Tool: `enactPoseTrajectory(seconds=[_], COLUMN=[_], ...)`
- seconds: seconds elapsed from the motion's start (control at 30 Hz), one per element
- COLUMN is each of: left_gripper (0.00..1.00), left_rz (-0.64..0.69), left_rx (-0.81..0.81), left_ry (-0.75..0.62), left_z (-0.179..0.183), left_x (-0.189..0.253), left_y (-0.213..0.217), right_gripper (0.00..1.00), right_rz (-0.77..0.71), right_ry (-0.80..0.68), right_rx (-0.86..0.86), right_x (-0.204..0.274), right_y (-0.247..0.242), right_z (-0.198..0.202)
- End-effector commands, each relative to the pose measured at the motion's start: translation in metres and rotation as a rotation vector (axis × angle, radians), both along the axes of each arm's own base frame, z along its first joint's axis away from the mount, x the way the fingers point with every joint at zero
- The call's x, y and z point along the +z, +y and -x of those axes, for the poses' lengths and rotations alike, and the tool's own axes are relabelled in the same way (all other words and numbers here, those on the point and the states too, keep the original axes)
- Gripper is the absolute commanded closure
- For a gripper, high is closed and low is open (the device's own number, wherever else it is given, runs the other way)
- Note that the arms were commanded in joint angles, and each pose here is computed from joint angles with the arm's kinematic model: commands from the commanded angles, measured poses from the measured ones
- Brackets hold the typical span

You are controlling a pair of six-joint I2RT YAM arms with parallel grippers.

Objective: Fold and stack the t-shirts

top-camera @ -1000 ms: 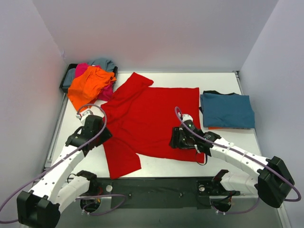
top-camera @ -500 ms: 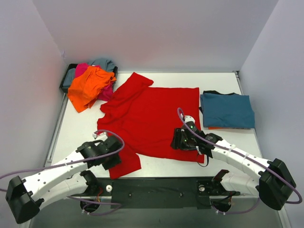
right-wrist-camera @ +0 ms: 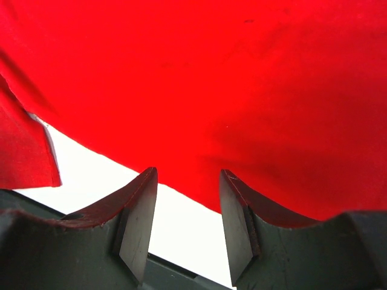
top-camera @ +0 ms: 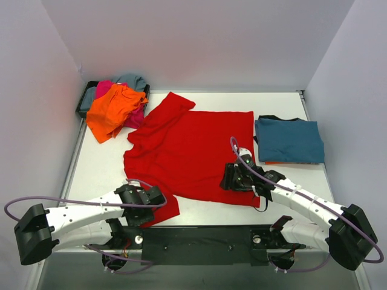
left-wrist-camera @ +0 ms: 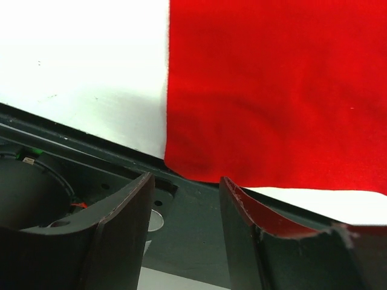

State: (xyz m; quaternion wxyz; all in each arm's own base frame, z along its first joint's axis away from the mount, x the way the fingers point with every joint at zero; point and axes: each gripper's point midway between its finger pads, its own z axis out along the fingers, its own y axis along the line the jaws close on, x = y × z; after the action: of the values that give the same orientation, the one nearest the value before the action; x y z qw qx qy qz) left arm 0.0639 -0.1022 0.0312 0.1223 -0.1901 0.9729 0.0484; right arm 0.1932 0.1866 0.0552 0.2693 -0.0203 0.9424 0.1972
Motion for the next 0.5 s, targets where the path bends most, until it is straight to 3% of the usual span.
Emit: enactPoseTrajectory(seconds=[0.0, 0.2, 0.47], left_gripper=[0.43, 0.44, 0.64], left_rz=[0.029, 0.051, 0.080], left_rx=[0.171, 0.162, 0.157], left_ry=[-0.105, -0.121, -0.105], left_z=[-0.010, -0.016, -0.019], left_x=[-0.008, -0.016, -0.024], left_y=[0.008, 0.006, 0.002], right_gripper=[0.59, 0.59, 0.59], right_rz=[-0.042, -0.051, -0.052], right_ry=[-0.013, -0.009, 0.008], right_rx=[-0.010, -0.023, -0.035], right_x=[0.007, 0.008, 0.005], right_y=[-0.002, -0.009, -0.012], right_z=[-0.004, -0.004, -0.002])
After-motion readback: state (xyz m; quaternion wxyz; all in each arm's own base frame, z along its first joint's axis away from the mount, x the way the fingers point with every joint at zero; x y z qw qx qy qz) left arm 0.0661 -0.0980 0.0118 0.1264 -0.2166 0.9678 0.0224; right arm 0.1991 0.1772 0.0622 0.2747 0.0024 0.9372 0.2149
